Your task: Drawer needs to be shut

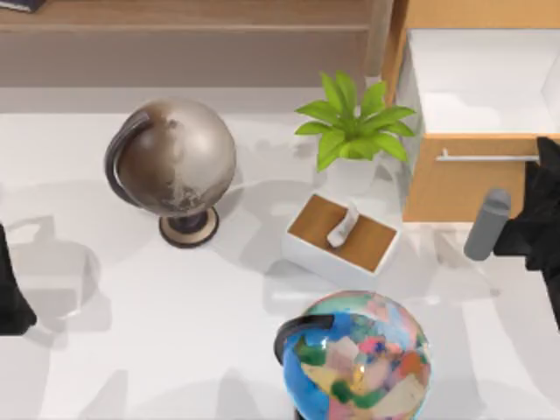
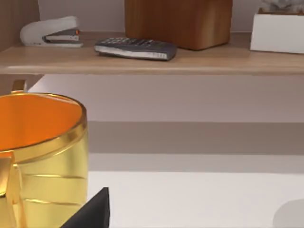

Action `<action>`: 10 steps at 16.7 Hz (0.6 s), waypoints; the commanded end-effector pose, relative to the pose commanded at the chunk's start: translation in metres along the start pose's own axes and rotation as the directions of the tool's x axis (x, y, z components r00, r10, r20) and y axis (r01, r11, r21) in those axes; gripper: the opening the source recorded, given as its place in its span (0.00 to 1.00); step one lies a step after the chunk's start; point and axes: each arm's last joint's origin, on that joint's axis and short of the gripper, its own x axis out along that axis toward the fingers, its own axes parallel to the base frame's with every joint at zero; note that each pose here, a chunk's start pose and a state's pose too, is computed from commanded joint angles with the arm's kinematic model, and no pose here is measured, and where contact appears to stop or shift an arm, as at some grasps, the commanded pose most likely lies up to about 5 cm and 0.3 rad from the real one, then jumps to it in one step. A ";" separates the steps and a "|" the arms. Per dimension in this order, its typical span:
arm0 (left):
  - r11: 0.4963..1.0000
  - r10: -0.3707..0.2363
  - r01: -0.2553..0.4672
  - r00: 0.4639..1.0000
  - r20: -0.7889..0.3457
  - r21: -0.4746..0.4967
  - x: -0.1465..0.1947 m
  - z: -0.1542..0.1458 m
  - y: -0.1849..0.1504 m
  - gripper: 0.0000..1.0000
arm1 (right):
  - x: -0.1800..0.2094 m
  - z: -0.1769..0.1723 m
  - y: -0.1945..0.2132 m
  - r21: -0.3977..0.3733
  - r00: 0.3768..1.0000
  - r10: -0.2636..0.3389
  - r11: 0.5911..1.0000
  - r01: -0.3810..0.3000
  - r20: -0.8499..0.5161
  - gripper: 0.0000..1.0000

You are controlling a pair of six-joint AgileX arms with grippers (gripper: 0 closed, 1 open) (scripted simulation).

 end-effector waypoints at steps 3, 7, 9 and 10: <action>1.000 0.000 0.000 1.000 0.000 0.000 0.000 0.000 0.000 1.00 | 0.000 0.000 0.000 0.000 1.000 0.000 1.000 0.000 0.000 0.02; 1.000 0.000 0.000 1.000 0.000 0.000 0.000 0.000 0.000 1.00 | 0.000 0.000 0.000 0.000 1.000 0.000 1.000 0.000 0.000 0.00; 1.000 0.000 0.000 1.000 0.000 0.000 0.000 0.000 0.000 1.00 | 0.000 0.000 0.000 0.000 1.000 0.000 1.000 0.000 0.000 0.00; 1.000 0.000 0.000 1.000 0.000 0.000 0.000 0.000 0.000 1.00 | 0.000 0.000 0.000 0.000 1.000 0.000 1.000 0.000 0.000 0.00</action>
